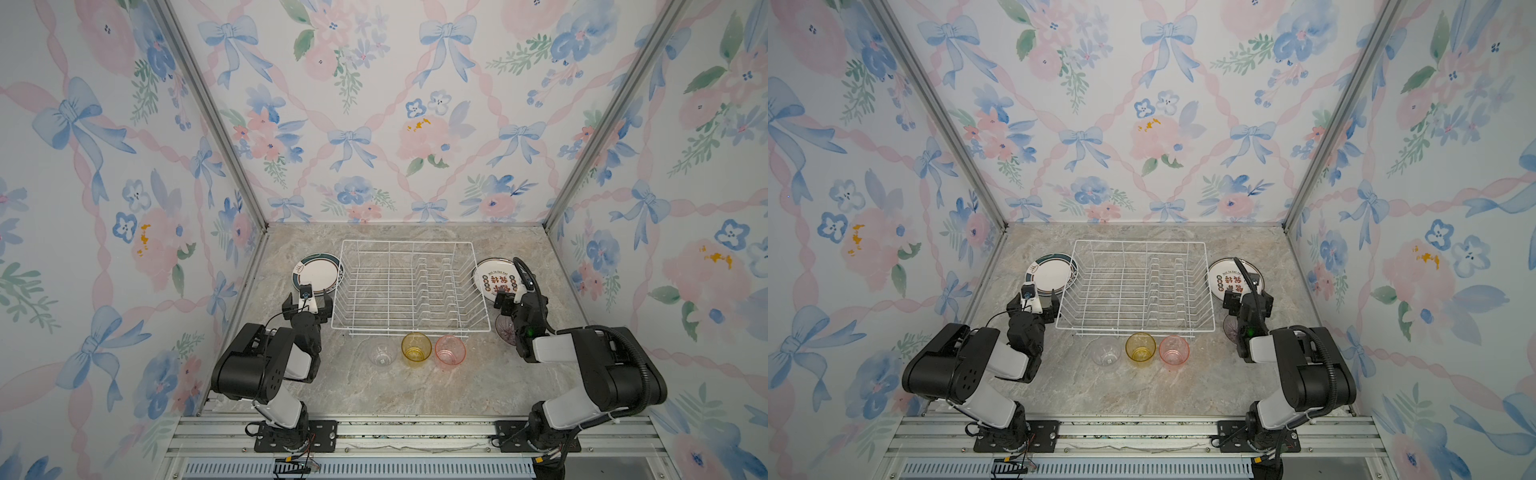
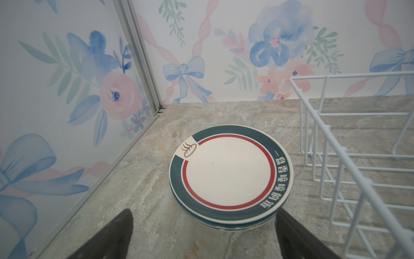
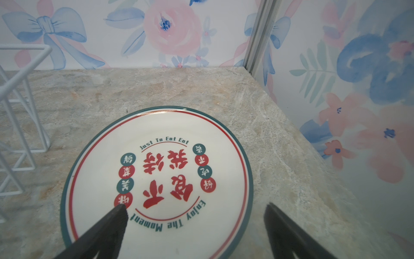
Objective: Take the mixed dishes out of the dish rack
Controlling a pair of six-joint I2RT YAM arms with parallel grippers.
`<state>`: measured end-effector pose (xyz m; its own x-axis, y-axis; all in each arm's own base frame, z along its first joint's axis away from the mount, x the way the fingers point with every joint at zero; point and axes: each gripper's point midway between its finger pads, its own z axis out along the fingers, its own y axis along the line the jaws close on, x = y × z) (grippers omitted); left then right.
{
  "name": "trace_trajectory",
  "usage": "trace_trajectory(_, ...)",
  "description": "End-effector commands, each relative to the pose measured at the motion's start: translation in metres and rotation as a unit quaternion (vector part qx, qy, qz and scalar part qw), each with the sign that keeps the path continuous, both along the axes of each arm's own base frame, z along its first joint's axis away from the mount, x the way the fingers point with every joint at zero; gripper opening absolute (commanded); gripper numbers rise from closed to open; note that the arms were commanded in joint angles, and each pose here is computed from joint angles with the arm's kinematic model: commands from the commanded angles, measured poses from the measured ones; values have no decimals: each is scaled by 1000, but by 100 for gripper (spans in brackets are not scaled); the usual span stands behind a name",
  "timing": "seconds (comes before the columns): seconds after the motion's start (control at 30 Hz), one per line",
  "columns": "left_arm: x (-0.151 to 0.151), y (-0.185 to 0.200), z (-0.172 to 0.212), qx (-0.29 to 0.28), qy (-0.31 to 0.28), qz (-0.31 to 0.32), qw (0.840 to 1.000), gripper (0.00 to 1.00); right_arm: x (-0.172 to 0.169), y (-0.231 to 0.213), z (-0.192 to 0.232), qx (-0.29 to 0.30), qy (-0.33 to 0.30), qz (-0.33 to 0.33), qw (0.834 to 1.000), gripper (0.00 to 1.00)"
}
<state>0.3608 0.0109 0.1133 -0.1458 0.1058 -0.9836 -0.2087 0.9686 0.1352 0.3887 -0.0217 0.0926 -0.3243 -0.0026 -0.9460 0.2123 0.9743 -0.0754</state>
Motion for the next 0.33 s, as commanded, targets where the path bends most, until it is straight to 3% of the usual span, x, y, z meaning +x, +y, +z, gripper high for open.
trace_trajectory(0.0,3,0,4,-6,-5,-3,1000,98,4,1,8,3,-13,-3,1000,97)
trace_trajectory(0.3,5,1,3,-10,-1,-3,1000,98,4,1,8,2,-13,-3,1000,97)
